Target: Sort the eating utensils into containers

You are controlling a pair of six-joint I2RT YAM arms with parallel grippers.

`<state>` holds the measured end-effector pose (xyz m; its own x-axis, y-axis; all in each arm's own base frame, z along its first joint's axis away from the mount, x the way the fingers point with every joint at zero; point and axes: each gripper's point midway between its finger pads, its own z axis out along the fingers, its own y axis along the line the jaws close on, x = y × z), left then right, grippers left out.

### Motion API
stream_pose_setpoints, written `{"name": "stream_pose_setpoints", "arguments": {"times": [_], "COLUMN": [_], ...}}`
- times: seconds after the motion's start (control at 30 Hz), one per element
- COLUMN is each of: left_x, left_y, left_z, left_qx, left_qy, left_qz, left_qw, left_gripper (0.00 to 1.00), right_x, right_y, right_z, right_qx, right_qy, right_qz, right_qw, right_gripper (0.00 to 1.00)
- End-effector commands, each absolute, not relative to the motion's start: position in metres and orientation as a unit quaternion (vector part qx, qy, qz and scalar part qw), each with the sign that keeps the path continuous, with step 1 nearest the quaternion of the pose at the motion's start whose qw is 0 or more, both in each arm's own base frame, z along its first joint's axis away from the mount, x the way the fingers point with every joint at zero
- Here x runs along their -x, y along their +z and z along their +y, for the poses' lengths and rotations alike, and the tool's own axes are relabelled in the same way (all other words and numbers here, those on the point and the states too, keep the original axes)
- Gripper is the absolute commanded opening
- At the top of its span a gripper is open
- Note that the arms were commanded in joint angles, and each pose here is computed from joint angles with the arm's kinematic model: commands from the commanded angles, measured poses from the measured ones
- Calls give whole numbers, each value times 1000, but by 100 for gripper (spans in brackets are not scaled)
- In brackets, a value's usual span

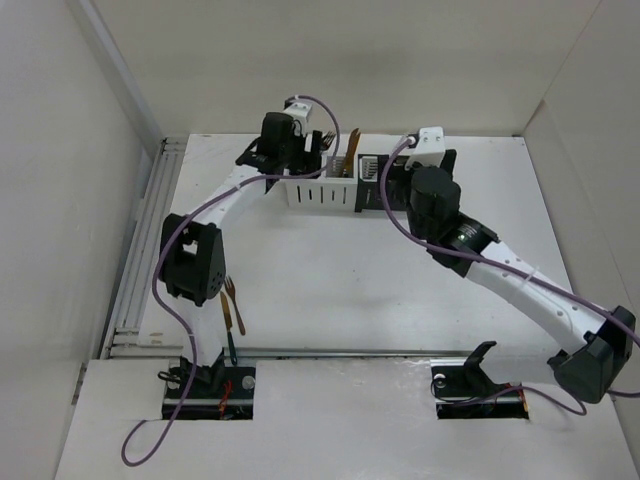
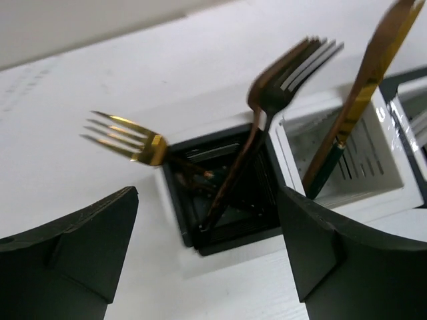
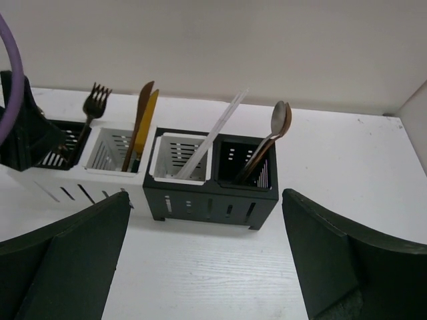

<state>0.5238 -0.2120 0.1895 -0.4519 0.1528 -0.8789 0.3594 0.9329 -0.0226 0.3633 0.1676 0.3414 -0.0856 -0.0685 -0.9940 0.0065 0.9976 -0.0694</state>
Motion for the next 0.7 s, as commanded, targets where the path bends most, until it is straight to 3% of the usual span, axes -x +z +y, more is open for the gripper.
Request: {"name": "stream_pose_setpoints", "arguments": {"times": [0.0,0.1,0.17,0.3,0.37,0.47,0.6,0.67], "left_x": [-511,-472,-438,-334,-316,-306,-295,-276], "left_y": [321,304,249,122,98,92,103,94], "left_z": [-160,-110,-87,-59,-49,-51,-50,-45], "left_qx": [-51,-10,-16,-93,-99,-123,-174,-183], "left_qy": [-68,-20,12,2,1,-42,-17,-5], "left_qz": [805,849,895,978,987,986,979,982], "left_qw": [587,528,446,186,128,101,101,43], "left_gripper": [83,81,78,57,54,51,47,44], "right_x": [-353,-339,-331,-312,-305,-296,-284,-281], "right_y": [371,375,366,363,359,359,360,356], "right_z": [167,175,185,197,204,211,211,206], "right_qx": [12,27,41,55,67,68,64,60], "right_qy": [20,44,54,80,98,133,156,151], "right_qz": [709,703,709,711,713,711,716,723], "right_qw": [705,709,702,696,691,687,677,671], "right_gripper": [100,100,100,100,100,100,100,100]}}
